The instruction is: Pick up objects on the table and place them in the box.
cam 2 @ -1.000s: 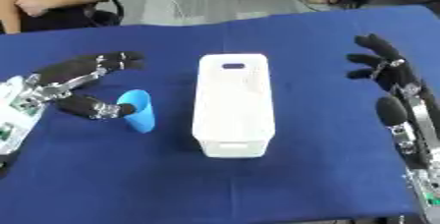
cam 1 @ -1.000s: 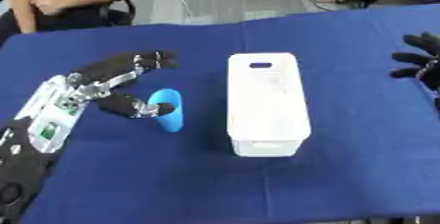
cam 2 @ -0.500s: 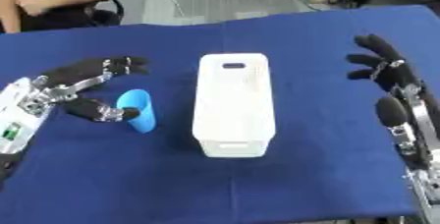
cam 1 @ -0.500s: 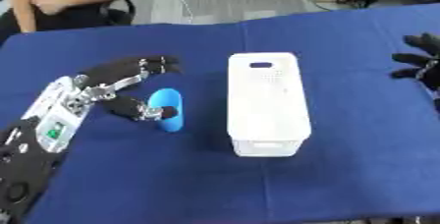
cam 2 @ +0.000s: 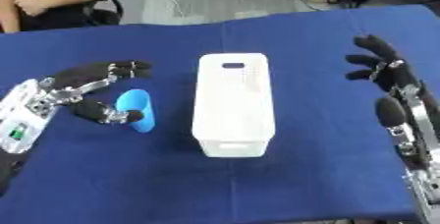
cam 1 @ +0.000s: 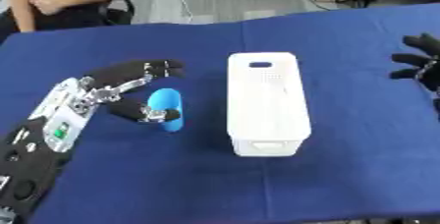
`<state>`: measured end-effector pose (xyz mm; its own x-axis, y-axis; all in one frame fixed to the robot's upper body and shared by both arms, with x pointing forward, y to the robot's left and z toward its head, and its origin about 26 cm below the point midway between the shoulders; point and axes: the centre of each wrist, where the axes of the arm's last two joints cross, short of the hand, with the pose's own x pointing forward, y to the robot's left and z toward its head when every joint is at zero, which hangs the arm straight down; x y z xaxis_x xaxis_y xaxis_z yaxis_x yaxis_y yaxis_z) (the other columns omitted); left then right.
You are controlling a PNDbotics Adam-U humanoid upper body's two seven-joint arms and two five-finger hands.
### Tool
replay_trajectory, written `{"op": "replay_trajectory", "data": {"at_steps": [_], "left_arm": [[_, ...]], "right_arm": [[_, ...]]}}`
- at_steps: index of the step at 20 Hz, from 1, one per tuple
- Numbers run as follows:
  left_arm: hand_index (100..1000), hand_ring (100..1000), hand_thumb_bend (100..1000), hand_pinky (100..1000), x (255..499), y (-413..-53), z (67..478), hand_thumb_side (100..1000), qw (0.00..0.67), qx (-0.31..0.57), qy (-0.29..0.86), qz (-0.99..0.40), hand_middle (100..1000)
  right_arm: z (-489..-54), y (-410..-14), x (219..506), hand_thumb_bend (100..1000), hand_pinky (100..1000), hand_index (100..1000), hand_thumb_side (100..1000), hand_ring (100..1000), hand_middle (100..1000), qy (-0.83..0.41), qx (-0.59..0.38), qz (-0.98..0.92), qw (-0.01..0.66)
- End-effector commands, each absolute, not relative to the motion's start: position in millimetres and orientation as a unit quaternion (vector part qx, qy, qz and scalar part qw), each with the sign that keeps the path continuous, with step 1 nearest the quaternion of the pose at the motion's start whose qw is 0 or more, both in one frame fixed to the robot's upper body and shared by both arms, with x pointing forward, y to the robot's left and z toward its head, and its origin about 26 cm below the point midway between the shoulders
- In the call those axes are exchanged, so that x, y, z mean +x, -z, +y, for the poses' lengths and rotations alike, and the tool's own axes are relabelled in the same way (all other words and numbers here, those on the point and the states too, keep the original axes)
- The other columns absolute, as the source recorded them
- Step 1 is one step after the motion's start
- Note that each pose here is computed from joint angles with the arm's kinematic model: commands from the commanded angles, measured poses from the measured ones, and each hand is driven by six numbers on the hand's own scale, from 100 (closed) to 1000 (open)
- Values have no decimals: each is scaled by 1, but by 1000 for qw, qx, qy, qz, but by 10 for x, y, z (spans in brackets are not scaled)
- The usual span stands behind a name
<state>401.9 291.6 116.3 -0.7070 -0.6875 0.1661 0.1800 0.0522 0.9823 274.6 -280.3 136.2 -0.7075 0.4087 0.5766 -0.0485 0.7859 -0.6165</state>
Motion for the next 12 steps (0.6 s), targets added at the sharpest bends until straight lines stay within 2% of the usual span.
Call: {"op": "replay_trajectory", "data": {"at_steps": [1, 12], "left_arm": [[959, 948, 969, 924, 4060, -1263, 2902, 896, 322, 213, 661, -643, 1000], [960, 948, 970, 929, 4080, -1229, 2867, 901, 330, 225, 666, -630, 1000]], "right_arm": [[-2804, -1446, 2735, 576, 703, 1000, 1000, 831, 912, -316, -105, -873, 355], [-2800, -1448, 2736, 575, 703, 1000, 1000, 830, 912, -316, -104, -874, 355]]}}
